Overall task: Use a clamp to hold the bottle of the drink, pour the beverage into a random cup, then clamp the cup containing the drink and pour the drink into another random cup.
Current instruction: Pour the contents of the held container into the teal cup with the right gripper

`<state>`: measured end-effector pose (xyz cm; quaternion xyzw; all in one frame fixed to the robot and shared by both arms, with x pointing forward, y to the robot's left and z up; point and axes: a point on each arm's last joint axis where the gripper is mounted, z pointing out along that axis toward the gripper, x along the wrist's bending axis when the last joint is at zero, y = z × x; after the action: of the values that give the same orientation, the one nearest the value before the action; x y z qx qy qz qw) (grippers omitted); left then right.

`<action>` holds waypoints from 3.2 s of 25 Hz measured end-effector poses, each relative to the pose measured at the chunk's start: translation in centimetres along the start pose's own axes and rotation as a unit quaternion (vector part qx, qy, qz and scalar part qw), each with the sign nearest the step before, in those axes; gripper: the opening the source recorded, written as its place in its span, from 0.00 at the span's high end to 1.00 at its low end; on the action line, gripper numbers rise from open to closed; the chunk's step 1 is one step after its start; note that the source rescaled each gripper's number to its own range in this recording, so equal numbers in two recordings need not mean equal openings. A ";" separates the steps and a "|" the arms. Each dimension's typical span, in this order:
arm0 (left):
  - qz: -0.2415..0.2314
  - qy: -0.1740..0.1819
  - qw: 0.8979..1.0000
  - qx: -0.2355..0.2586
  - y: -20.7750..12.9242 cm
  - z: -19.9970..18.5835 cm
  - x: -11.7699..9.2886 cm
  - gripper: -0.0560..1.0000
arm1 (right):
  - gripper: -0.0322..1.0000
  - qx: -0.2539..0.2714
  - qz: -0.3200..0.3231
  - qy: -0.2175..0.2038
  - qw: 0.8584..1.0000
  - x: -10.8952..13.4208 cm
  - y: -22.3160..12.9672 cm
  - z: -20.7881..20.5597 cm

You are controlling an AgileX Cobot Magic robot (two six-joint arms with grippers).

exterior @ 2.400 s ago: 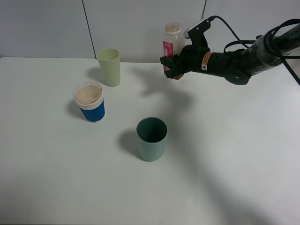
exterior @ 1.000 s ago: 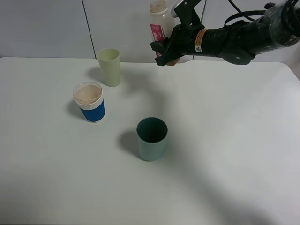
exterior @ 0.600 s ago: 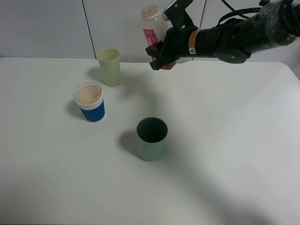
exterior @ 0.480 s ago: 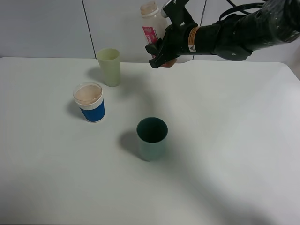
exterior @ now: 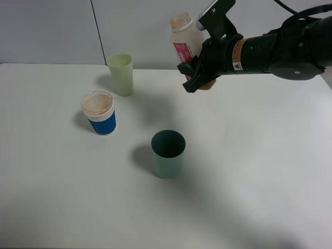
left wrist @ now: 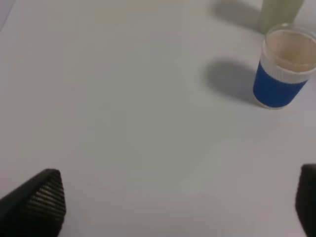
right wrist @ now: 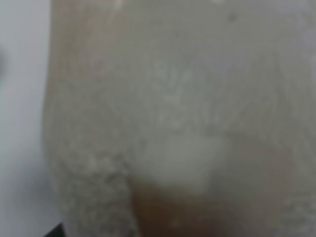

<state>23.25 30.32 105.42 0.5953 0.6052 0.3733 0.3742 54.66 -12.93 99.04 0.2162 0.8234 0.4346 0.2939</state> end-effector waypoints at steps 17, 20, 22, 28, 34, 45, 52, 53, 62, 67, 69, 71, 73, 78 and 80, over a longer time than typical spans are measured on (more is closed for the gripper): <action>0.000 0.000 1.000 0.000 0.0 0.0 0.0 0.21 | 0.93 0.074 -0.092 0.011 0.993 4.1 0.1 -2.7; 0.000 0.000 1.000 0.000 0.0 0.0 0.0 0.21 | 0.93 0.071 -0.097 0.017 0.993 4.6 0.3 -2.6; 0.000 0.000 1.000 0.000 0.0 0.0 0.0 0.21 | 0.93 0.072 -0.105 0.018 0.992 4.6 0.3 -2.6; 0.000 0.000 1.000 0.000 0.0 0.0 0.0 0.21 | 0.93 0.072 -0.141 0.021 0.987 4.5 0.4 -2.9; 0.000 0.000 1.000 0.000 0.0 0.0 0.0 0.21 | 0.93 0.077 -0.148 0.026 0.986 5.1 -0.5 -4.5; 0.000 0.000 1.000 0.000 0.0 0.0 0.0 0.21 | 0.93 0.101 -0.177 0.024 0.979 5.7 -2.3 -6.8; 0.000 0.000 1.000 0.000 0.0 0.0 0.0 0.21 | 0.93 0.110 -0.222 0.023 0.968 5.6 -2.4 -6.9; 0.000 0.000 1.000 0.000 0.0 0.0 0.0 0.21 | 0.93 0.116 -0.231 0.020 0.966 5.5 -2.5 -6.9; 0.000 0.000 1.000 0.000 0.0 0.0 0.0 0.21 | 0.93 0.123 -0.266 0.017 0.956 5.3 -2.6 -6.9; 0.000 0.000 1.000 0.000 0.0 0.0 0.0 0.21 | 0.93 0.114 -0.295 0.026 0.948 5.9 -2.3 -7.0; 0.000 0.000 1.000 0.000 0.0 0.0 0.0 0.21 | 0.93 0.111 -0.301 0.030 0.947 6.2 -2.2 -7.0; 0.000 0.000 1.000 0.000 0.0 0.0 0.0 0.21 | 0.93 0.110 -0.305 0.032 0.945 6.3 -2.1 -7.0; 0.000 0.000 1.000 0.000 0.0 0.0 0.0 0.21 | 0.93 0.110 -0.308 0.032 0.944 6.3 -2.1 -7.0; 0.000 0.000 1.000 0.000 0.0 0.0 0.0 0.21 | 0.93 0.118 -0.314 0.027 0.942 6.2 -2.2 -7.0; 0.000 0.000 1.000 0.000 0.0 0.0 0.0 0.21 | 0.93 0.126 -0.322 0.022 0.938 6.0 -2.4 -7.0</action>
<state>23.25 30.32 105.42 0.5953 0.6052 0.3733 0.3742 45.33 -14.63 98.43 -0.0346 0.9033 0.2137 0.3703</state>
